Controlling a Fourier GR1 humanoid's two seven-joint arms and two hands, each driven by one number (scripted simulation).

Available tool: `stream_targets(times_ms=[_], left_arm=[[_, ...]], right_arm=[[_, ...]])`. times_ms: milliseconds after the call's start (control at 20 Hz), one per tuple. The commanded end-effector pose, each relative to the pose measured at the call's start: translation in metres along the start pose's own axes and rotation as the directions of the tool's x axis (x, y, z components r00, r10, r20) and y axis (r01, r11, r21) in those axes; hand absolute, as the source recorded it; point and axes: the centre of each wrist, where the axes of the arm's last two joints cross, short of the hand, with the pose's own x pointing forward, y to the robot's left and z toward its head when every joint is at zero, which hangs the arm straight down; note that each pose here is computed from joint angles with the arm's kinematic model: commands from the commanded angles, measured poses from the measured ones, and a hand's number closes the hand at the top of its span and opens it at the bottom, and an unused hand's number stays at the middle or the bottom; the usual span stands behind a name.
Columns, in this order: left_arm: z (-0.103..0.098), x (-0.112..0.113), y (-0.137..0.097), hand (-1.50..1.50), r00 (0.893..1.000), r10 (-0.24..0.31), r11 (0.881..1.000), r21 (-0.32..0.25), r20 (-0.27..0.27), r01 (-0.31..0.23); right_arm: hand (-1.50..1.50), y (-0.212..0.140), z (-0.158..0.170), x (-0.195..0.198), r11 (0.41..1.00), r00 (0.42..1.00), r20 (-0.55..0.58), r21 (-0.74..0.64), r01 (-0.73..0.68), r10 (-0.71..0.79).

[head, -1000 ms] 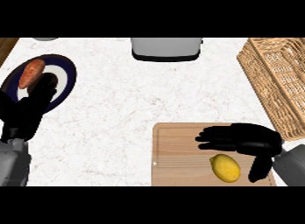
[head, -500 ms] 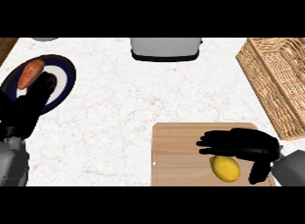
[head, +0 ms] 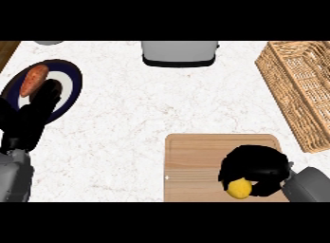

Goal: Pick the lemon from the cutting board and place it in the basket

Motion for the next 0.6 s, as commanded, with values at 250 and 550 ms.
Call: stream_targets(times_ms=[250,550], left_arm=[[0.001,-0.007,-0.003,0.0,1.0,-0.009,1.0,0.03,0.021,0.008],[-0.001,0.0,0.005,0.0,1.0,0.002,0.999,0.034,0.009,-0.002]], right_arm=[[1.5,0.016,0.008,-0.005,0.997,0.999,0.051,0.07,-0.012,0.008],[1.5,0.0,0.015,-0.041,0.879,0.712,-0.589,-0.468,0.086,-0.383]])
